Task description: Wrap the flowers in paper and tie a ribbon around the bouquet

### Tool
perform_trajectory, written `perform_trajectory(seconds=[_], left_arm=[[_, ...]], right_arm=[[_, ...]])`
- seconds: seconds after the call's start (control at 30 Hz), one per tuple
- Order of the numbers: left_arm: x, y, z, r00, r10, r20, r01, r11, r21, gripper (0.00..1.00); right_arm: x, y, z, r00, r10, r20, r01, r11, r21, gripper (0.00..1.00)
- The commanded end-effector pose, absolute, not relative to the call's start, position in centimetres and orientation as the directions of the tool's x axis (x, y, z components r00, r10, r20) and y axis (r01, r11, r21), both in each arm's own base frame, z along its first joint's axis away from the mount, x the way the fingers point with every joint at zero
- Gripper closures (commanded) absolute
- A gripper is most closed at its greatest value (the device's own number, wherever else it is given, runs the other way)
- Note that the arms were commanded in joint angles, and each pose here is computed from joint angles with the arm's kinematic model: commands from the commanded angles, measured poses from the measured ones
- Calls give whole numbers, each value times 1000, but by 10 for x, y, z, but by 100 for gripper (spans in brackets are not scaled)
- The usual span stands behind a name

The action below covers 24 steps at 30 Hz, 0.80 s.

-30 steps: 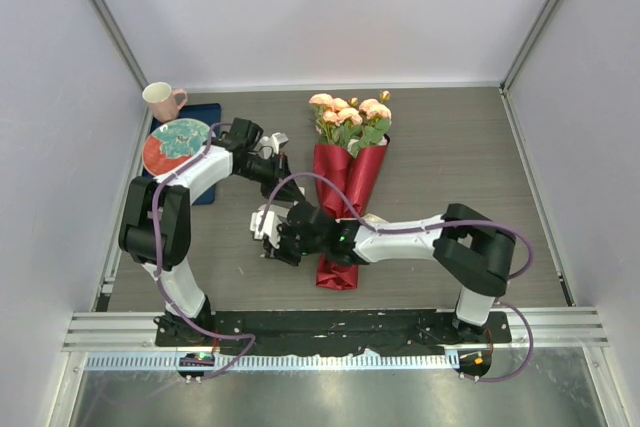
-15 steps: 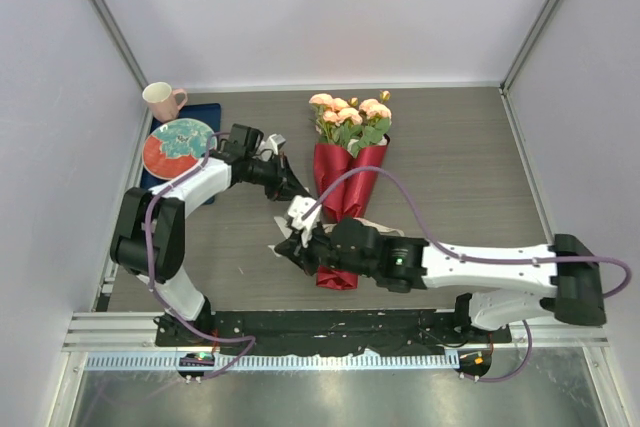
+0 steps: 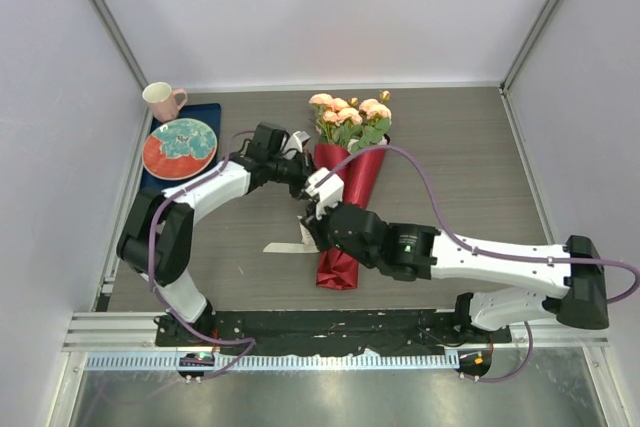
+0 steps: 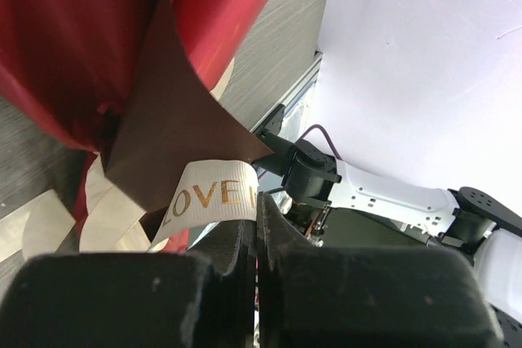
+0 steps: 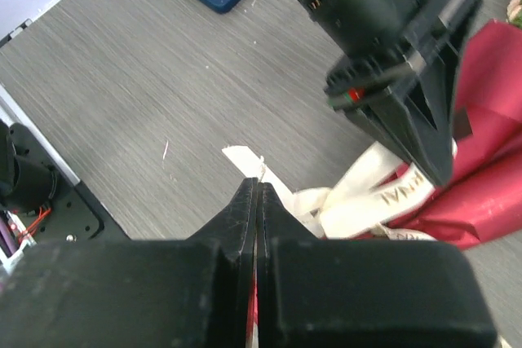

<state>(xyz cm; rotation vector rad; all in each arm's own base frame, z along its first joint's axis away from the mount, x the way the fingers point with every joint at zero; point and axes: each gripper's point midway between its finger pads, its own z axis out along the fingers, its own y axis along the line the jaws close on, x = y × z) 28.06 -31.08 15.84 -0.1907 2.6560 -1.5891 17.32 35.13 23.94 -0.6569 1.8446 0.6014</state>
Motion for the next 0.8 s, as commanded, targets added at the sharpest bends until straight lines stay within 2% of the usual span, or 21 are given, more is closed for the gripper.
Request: perform_trajectory(seconds=[0.0, 0.17, 0.33, 0.43, 0.53, 0.7, 0.77], left_arm=[[297, -324, 178, -990, -138, -35, -28, 433, -901, 99], [300, -322, 160, -990, -138, -19, -49, 471, -881, 100], [310, -316, 143, -986, -164, -32, -59, 521, -851, 100], [316, -310, 136, -983, -182, -29, -74, 534, -842, 100], [323, -304, 132, -978, -206, -27, -90, 536, -839, 100], [331, -296, 128, -972, -232, -21, -111, 539, -835, 100], [333, -295, 126, -971, -239, -21, -115, 540, -834, 100]], right_arm=[[184, 392, 281, -261, -95, -961, -738, 661, 135, 100], [172, 433, 314, -238, -112, -965, -808, 574, 133, 100], [151, 424, 341, -195, -100, -976, -802, 588, 101, 100], [158, 394, 345, -236, -76, -969, -729, 673, 125, 100], [164, 358, 322, -274, -83, -958, -644, 756, 119, 100], [191, 280, 284, -354, -22, -935, -378, 918, 122, 100], [214, 230, 252, -447, 63, -892, -191, 968, 164, 100]])
